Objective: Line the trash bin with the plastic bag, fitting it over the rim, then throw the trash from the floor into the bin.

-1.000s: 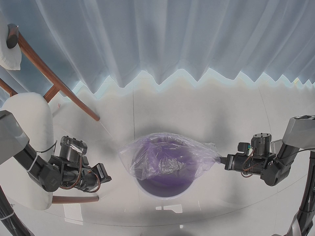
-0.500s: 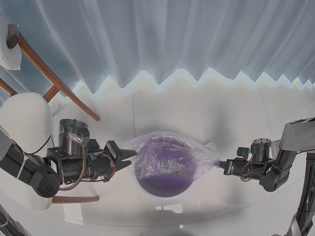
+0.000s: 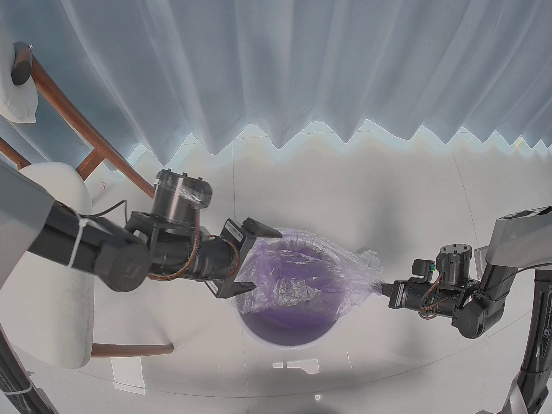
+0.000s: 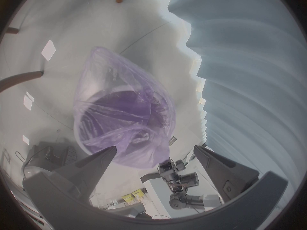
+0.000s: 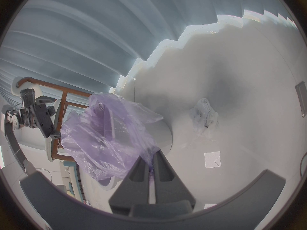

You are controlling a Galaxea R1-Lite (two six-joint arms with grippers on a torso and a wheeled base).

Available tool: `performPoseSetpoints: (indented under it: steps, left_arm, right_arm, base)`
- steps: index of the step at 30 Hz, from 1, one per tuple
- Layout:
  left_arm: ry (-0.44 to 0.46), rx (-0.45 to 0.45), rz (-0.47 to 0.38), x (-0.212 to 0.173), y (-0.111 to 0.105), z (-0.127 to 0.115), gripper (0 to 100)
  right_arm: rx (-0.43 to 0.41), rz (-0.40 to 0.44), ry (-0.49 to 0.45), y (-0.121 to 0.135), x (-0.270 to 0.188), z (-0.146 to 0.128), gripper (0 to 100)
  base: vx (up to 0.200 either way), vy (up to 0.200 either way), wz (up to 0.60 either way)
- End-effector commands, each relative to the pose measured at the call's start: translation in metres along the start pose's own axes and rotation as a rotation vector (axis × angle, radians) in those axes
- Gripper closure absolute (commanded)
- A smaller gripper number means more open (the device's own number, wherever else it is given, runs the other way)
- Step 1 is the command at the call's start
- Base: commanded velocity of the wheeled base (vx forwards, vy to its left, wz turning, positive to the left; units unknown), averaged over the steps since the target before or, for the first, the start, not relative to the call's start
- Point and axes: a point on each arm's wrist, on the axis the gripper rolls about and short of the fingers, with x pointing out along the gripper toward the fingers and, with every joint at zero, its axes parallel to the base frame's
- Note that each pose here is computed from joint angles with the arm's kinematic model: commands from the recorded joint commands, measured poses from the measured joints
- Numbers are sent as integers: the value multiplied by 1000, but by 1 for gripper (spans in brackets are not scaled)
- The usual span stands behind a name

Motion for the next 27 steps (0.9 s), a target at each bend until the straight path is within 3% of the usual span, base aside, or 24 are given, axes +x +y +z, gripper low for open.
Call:
performPoseSetpoints:
  steps: [1, 7, 8, 16, 23, 27]
  left_arm:
    - [30, -55, 86, 48, 12, 11, 0]
    - [48, -57, 111, 66, 17, 9, 0]
    - [52, -52, 110, 68, 16, 7, 100]
    - [64, -47, 127, 50, 6, 0, 100]
    - [107, -22, 266, 19, 7, -13, 100]
    - [175, 119, 420, 9, 27, -23, 100]
  right_arm:
    - [-12, 6, -9, 0, 4, -3, 100]
    - [-13, -4, -18, -2, 7, -5, 100]
    - [-13, -4, -18, -2, 7, -6, 100]
    - [-13, -5, -23, -3, 9, -5, 100]
    - [-2, -3, -32, -3, 9, -3, 100]
    - [15, -7, -22, -5, 11, -5, 100]
  base:
    - [0, 0, 0]
    - [0, 0, 0]
    - [0, 0, 0]
    - [0, 0, 0]
    - [0, 0, 0]
    - [0, 0, 0]
